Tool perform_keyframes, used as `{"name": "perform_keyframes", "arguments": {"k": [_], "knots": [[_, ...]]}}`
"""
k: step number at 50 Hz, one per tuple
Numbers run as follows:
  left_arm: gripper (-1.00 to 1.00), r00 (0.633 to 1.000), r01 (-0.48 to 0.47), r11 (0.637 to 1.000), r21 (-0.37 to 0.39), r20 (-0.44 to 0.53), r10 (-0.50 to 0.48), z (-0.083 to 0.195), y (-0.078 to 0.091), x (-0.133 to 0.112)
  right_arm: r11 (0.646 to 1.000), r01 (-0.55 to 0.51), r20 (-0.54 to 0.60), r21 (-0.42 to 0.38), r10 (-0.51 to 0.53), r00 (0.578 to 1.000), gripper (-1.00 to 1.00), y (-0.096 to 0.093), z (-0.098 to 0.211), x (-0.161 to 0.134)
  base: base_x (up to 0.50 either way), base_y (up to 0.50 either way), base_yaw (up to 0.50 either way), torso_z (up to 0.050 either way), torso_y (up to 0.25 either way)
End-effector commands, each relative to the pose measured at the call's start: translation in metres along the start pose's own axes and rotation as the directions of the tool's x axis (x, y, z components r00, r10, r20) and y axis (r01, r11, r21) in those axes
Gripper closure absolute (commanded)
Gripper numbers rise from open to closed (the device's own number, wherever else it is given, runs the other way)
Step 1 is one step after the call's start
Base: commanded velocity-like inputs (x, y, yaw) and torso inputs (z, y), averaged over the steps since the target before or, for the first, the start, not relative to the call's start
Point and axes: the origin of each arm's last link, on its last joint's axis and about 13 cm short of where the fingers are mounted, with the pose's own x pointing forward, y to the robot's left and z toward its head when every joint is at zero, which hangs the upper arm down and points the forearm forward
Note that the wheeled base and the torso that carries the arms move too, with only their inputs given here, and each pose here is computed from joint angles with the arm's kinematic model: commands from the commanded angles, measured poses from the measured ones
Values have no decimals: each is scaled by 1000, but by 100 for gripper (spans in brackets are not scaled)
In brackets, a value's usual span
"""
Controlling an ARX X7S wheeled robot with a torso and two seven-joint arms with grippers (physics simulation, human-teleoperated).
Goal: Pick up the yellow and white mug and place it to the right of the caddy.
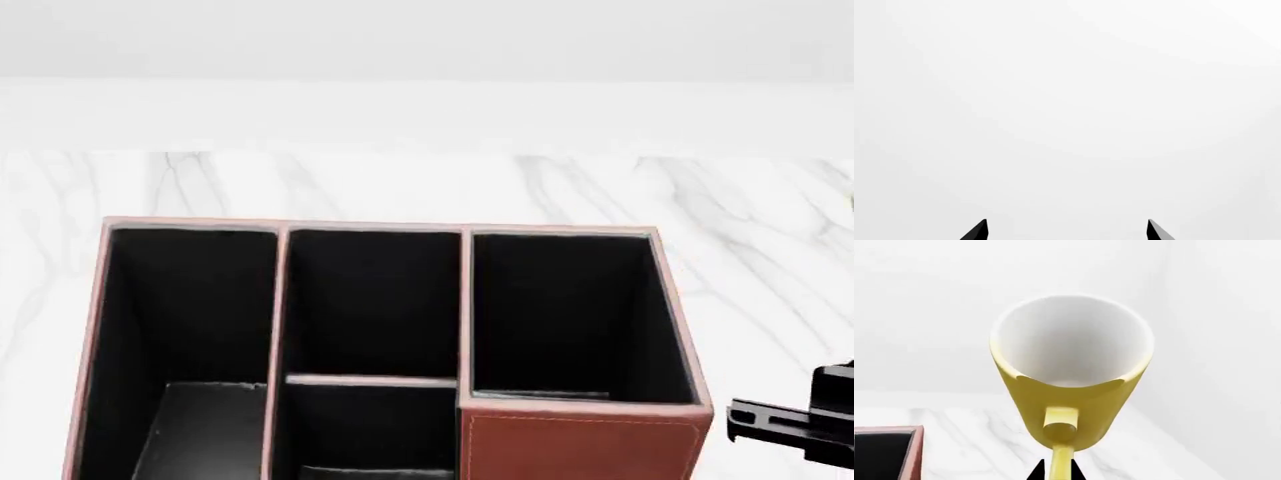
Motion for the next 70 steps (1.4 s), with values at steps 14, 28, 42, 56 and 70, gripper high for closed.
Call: {"name": "perform_keyframes", "arguments": {"k": [14, 28, 42, 56, 70], "knots": [[-100, 1000, 6, 1000, 8, -1, -6, -1, -1, -1, 993, -76, -115, -86, 66, 991, 100, -21, -23, 21, 0, 0, 0, 0, 1], [-100, 1000, 6, 1000, 12, -4, -6, -2, -1, -1, 989, -114, -150, -94, 99, 984, 100, -34, -34, 17, 0, 0, 0, 0, 1], [-100, 1000, 10, 1000, 15, -7, -10, -3, -3, -2, 988, -139, -178, -66, 125, 976, 100, -30, -58, 23, 0, 0, 0, 0, 1], [-100, 1000, 13, 1000, 17, -8, -13, -3, -3, -2, 990, -144, -160, 3, 142, 977, 100, -21, -73, 34, 0, 0, 0, 0, 1], [-100, 1000, 20, 1000, 20, -10, -20, -4, -5, -2, 992, -126, -198, 33, 130, 972, 100, -20, -92, 34, 0, 0, 0, 0, 0]]}}
